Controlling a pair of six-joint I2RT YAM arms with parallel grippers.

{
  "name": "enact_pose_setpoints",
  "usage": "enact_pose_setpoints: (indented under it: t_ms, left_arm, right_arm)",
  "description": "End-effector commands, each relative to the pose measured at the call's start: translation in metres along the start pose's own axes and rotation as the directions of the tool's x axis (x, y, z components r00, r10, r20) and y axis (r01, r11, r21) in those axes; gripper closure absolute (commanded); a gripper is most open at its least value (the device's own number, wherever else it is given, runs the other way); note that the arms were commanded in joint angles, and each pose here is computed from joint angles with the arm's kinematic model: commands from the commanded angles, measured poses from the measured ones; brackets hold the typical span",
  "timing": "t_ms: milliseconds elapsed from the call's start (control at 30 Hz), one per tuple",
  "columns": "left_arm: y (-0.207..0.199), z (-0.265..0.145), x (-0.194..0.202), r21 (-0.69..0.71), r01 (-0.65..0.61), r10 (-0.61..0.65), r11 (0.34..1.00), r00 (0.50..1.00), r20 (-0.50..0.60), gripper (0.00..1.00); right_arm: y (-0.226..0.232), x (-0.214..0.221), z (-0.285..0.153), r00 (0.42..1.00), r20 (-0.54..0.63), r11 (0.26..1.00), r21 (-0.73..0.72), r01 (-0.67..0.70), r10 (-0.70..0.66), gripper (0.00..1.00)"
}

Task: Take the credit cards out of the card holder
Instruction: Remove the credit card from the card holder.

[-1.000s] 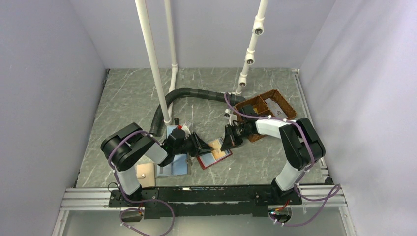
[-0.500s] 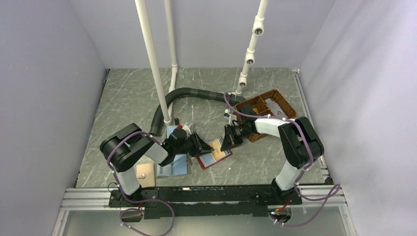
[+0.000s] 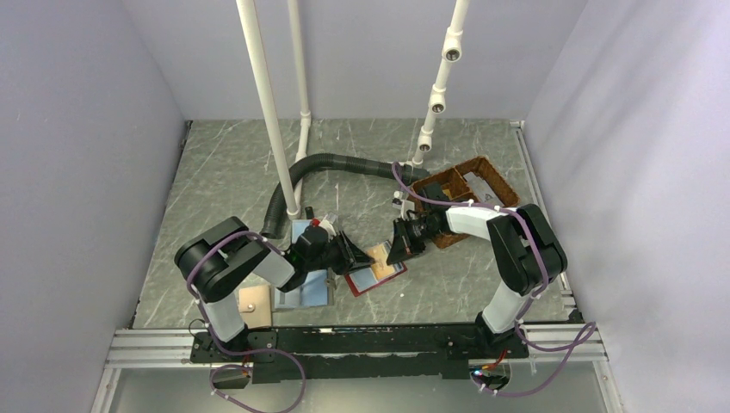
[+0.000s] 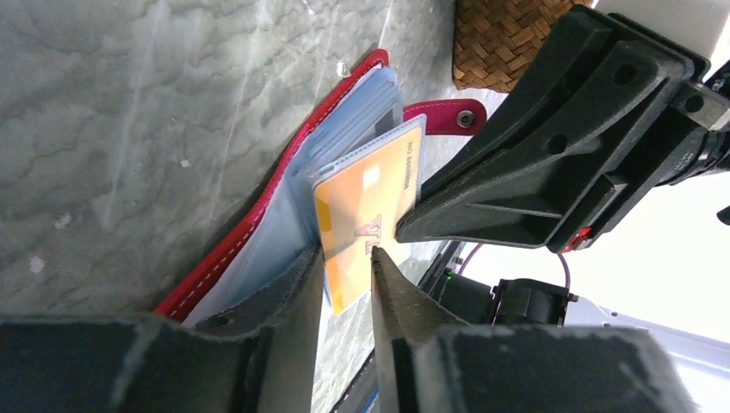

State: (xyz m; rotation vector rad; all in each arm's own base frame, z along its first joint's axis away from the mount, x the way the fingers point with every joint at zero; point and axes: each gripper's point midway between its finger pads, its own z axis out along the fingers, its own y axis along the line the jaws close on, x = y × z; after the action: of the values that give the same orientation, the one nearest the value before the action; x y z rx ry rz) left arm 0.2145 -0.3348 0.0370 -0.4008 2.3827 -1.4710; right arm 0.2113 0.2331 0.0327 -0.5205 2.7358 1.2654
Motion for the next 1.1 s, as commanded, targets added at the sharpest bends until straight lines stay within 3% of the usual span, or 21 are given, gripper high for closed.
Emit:
enact_pose_setpoints:
  t_ms: [0,233,433,633,833,1067]
  left_arm:
    - [-0.070,-0.004,0.002,0.216,-0.059,0.057,0.975,0.998,0.016,0.67]
    - [-0.051,0.002,0.018,0.120,0.026,-0.024,0.992,1.000,-0.012,0.61]
    - [-0.035,-0.010,0.017,-0.004,0.077,-0.077,0.997,0.996,0.040,0.60]
    - [-0.043,-0.022,0.012,-0.072,0.098,-0.092,0.993,0.992,0.083,0.57]
    - [-0.050,-0.015,0.017,-0.064,0.125,-0.121,0.990,0.991,0.057,0.56]
    - [-0.030,-0.021,0.021,-0.158,0.173,-0.160,0.972,0.983,0.092,0.55]
  right_arm:
    - [-0.001,-0.007,0.006,0.999,0.004,0.999,0.014,0.032,-0.032,1.00]
    - [0.005,-0.007,0.006,1.000,0.012,1.000,-0.023,0.020,-0.020,1.00]
    - [0.003,-0.007,0.005,1.000,0.014,1.000,-0.015,0.016,-0.016,1.00]
    - [0.003,-0.007,0.004,1.000,0.017,1.000,-0.012,0.016,-0.015,1.00]
    - [0.005,-0.007,0.004,1.000,0.020,1.000,-0.018,0.017,-0.016,1.00]
    - [0.005,-0.008,0.005,1.000,0.017,1.000,-0.024,0.012,-0.012,1.00]
